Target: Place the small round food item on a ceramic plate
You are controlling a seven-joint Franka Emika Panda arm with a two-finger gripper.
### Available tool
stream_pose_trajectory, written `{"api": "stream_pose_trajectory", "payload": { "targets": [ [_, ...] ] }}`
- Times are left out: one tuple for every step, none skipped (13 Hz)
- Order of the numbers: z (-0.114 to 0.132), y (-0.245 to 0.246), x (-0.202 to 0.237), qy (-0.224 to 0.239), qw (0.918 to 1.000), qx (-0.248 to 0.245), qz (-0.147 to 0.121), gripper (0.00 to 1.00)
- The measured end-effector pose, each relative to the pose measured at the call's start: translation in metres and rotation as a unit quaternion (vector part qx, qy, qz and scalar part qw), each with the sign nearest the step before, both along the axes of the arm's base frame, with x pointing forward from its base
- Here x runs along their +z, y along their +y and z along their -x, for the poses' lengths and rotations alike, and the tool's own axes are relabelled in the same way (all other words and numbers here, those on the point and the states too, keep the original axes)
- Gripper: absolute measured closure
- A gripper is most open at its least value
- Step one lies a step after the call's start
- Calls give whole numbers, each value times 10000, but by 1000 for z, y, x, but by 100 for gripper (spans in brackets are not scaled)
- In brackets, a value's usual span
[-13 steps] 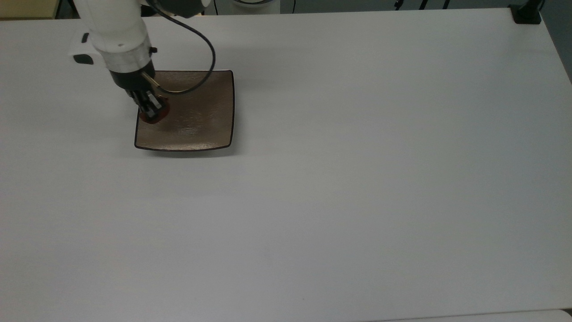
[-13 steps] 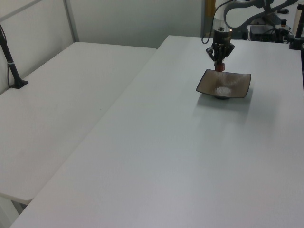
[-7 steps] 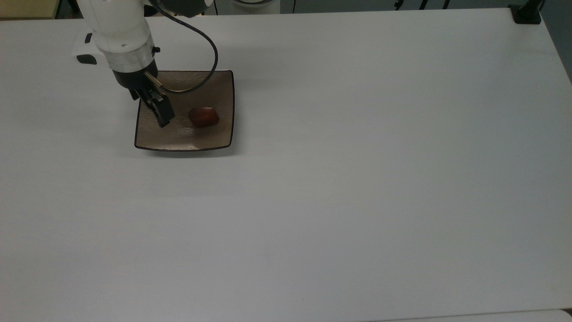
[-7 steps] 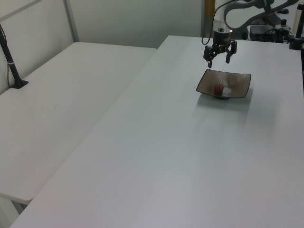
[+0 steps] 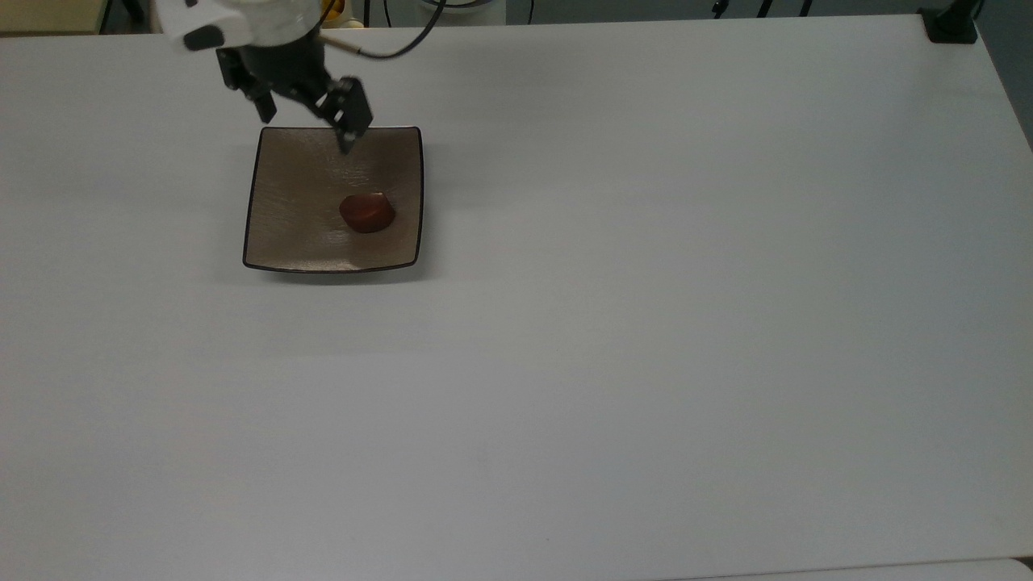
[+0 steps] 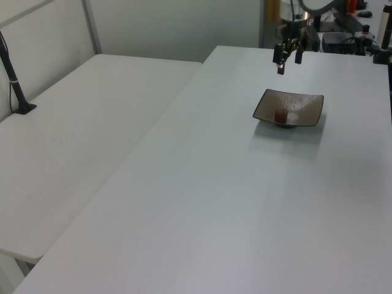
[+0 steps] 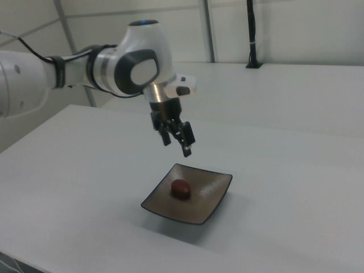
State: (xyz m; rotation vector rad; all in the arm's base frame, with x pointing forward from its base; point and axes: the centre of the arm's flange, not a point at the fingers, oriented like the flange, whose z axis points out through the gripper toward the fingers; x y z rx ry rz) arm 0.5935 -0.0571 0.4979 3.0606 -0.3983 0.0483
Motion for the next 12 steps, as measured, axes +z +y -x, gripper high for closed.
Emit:
{"api": "stream_pose_trajectory", "payload": {
  "targets": [
    [9, 13, 10, 67, 9984, 563, 5, 0],
    [18, 26, 18, 87, 9935, 1132, 14, 0],
    [27, 42, 24, 83, 9882, 1526, 20, 0],
    [34, 58, 30, 71, 9843, 1766, 21, 0],
    [40, 74, 34, 94, 9819, 1893, -16, 0],
    [44, 87, 36, 116, 9816, 1906, -98, 0],
    [45, 96, 36, 117, 9823, 1863, -150, 0],
    [46, 100, 35, 118, 9831, 1820, -161, 0],
    [46, 105, 35, 114, 9845, 1742, -166, 0],
    [46, 106, 35, 110, 9850, 1714, -168, 0],
    [46, 108, 36, 105, 9853, 1696, -169, 0],
    [46, 109, 36, 104, 9855, 1687, -170, 0]
  ]
}}
